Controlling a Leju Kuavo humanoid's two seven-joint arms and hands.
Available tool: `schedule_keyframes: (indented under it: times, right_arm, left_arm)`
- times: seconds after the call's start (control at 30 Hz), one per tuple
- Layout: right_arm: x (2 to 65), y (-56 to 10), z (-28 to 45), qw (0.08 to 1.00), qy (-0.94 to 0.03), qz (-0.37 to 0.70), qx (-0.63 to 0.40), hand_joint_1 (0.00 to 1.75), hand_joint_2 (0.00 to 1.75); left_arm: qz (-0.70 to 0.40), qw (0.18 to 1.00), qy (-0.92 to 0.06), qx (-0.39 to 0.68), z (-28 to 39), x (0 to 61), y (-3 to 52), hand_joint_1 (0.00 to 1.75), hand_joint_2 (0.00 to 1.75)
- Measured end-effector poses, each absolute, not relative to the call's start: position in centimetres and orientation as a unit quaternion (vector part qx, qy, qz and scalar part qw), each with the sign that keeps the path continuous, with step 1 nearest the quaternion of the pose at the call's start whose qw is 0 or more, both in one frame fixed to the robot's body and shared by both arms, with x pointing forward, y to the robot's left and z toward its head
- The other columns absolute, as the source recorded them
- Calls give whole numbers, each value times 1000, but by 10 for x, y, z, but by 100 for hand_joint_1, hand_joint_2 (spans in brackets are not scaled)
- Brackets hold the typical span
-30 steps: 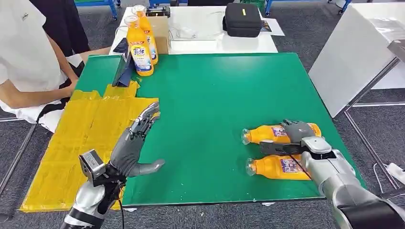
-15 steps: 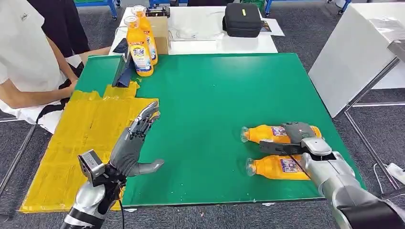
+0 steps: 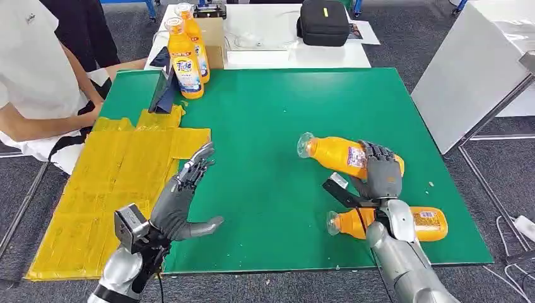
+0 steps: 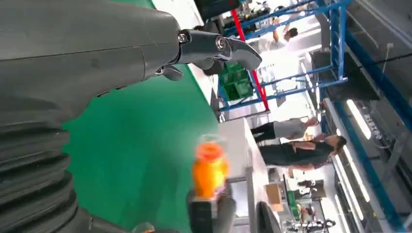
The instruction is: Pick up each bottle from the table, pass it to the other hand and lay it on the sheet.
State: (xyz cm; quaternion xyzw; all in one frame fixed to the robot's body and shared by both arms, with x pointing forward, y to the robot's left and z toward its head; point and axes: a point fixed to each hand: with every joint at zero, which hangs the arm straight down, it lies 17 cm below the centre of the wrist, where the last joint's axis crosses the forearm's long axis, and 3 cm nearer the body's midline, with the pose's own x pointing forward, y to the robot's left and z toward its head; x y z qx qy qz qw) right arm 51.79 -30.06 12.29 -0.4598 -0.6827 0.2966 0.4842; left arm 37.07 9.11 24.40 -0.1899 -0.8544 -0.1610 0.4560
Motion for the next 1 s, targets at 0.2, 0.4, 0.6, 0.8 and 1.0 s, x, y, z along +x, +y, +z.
schedule_keyframes:
  times: [0.2, 0.4, 0.6, 0.8, 1.0]
  right_arm:
    - [488, -248, 146, 545, -774, 170, -274, 175, 175]
    - [460, -168, 157, 565, -805, 143, -112, 175, 175]
    - [444, -111, 167, 559, -815, 149, -34, 175, 175]
    - [430, -68, 179, 546, -823, 159, 10, 175, 175]
    - [410, -14, 189, 513, -831, 213, 36, 175, 175]
  left_arm:
    - [-159, 464, -852, -181, 242, 373, 88, 0, 175]
    - [-159, 464, -852, -184, 242, 371, 85, 0, 175]
    - [-165, 460, -852, -189, 244, 368, 77, 0, 175]
    - [-170, 458, -851, -192, 245, 367, 68, 0, 175]
    - [-177, 450, -852, -199, 251, 367, 59, 0, 175]
